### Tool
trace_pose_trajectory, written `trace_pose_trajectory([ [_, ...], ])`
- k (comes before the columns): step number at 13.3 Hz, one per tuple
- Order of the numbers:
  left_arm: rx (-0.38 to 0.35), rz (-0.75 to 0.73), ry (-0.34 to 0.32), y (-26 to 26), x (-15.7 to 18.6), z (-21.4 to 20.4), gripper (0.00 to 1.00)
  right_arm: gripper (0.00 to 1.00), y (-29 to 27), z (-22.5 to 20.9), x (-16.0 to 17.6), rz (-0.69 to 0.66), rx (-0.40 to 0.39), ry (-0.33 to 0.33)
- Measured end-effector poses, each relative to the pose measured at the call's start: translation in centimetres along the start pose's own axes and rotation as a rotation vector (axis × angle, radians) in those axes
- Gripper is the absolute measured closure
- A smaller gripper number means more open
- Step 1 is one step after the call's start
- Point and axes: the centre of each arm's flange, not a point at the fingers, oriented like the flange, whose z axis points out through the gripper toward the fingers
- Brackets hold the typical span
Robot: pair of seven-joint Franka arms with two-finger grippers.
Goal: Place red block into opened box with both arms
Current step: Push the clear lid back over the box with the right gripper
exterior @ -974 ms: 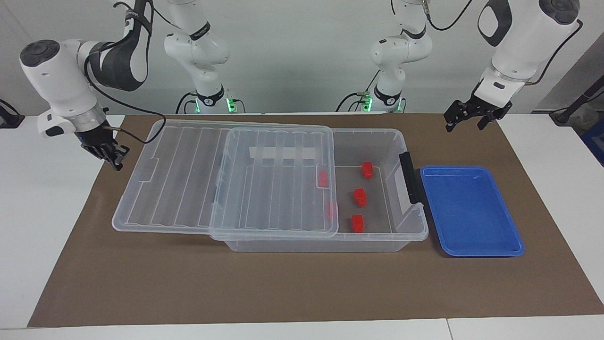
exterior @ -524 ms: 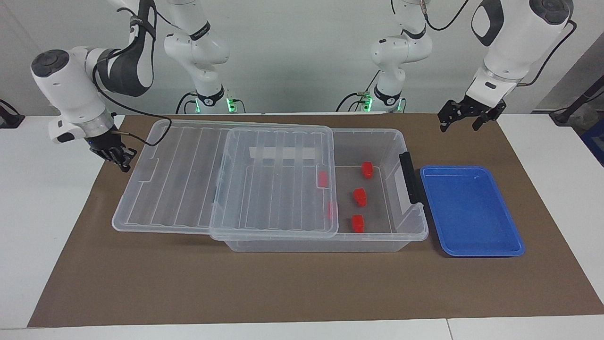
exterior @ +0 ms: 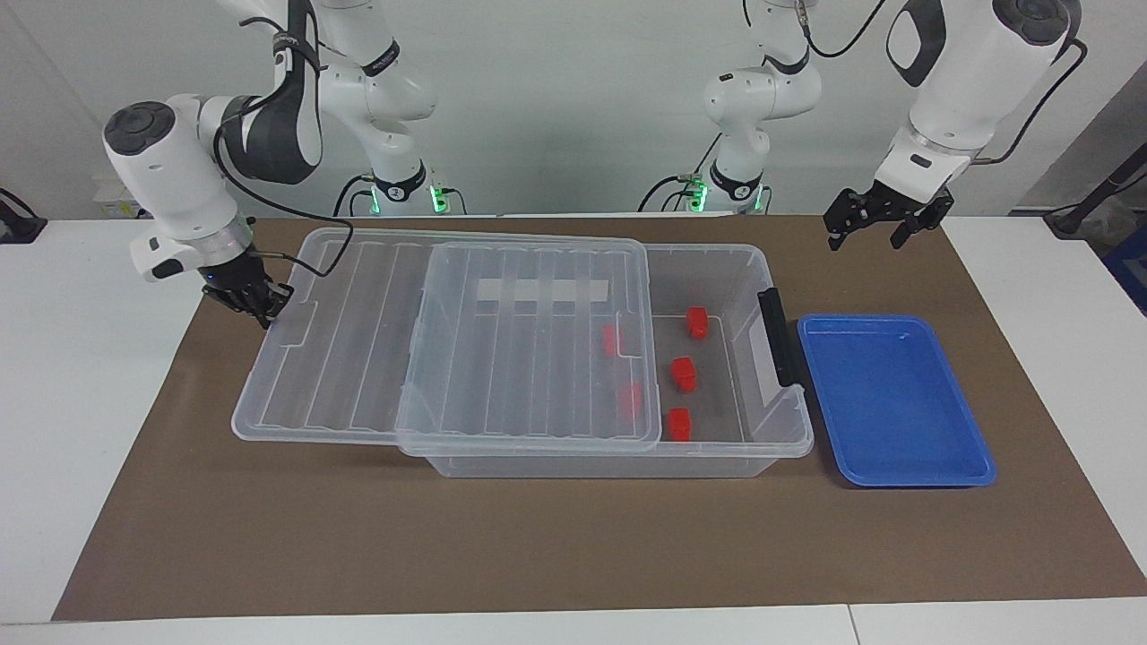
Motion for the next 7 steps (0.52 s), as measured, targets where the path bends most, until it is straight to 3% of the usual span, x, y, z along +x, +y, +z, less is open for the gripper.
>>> trace_pose_trajectory([
  [7,0.0,0.001,-0.001,0.0,0.0,0.1,0.0,0.99,-10.3,-0.3,-1.3,-0.19,0.006,0.005],
])
